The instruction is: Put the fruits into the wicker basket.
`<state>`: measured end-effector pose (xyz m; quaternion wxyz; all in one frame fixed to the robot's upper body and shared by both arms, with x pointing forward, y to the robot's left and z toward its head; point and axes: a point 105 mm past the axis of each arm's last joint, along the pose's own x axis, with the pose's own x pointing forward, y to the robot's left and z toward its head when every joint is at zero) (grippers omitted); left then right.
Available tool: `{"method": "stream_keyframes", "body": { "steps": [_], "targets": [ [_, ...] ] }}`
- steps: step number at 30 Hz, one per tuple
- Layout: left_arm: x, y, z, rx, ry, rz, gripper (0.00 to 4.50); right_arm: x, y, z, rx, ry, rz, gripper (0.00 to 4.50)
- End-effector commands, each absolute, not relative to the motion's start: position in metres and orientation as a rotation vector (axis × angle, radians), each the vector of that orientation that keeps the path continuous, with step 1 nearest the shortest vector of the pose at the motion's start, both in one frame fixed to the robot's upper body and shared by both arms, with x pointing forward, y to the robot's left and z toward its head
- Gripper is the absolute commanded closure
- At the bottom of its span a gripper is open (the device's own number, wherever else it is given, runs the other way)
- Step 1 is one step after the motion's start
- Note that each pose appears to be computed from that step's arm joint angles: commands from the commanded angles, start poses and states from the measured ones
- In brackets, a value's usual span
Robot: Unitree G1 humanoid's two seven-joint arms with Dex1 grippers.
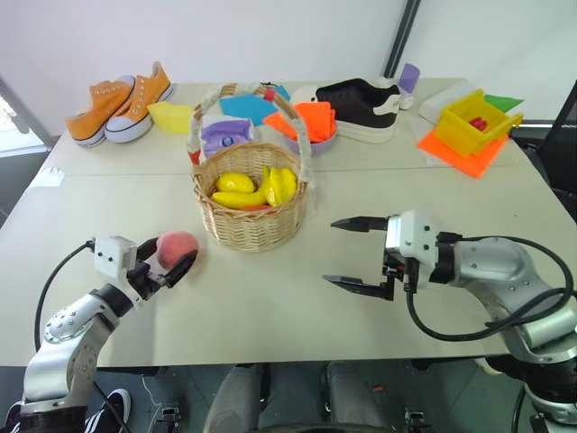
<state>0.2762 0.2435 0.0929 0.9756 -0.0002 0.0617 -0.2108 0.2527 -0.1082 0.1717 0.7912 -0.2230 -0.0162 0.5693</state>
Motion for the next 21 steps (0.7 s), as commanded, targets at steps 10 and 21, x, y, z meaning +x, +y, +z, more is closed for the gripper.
{"method": "stream_keyframes", "body": {
  "steps": [10,21],
  "targets": [
    [0.26,0.246,0.15,-0.067,-0.074,-0.548,1.37,0.26,-0.106,0.179,-0.494,-0.103,1.19,0.0],
    [0.303,0.176,0.225,-0.084,-0.284,-0.607,1.37,0.279,-0.105,0.196,-0.378,-0.154,1.087,0.0]
  ]
}}
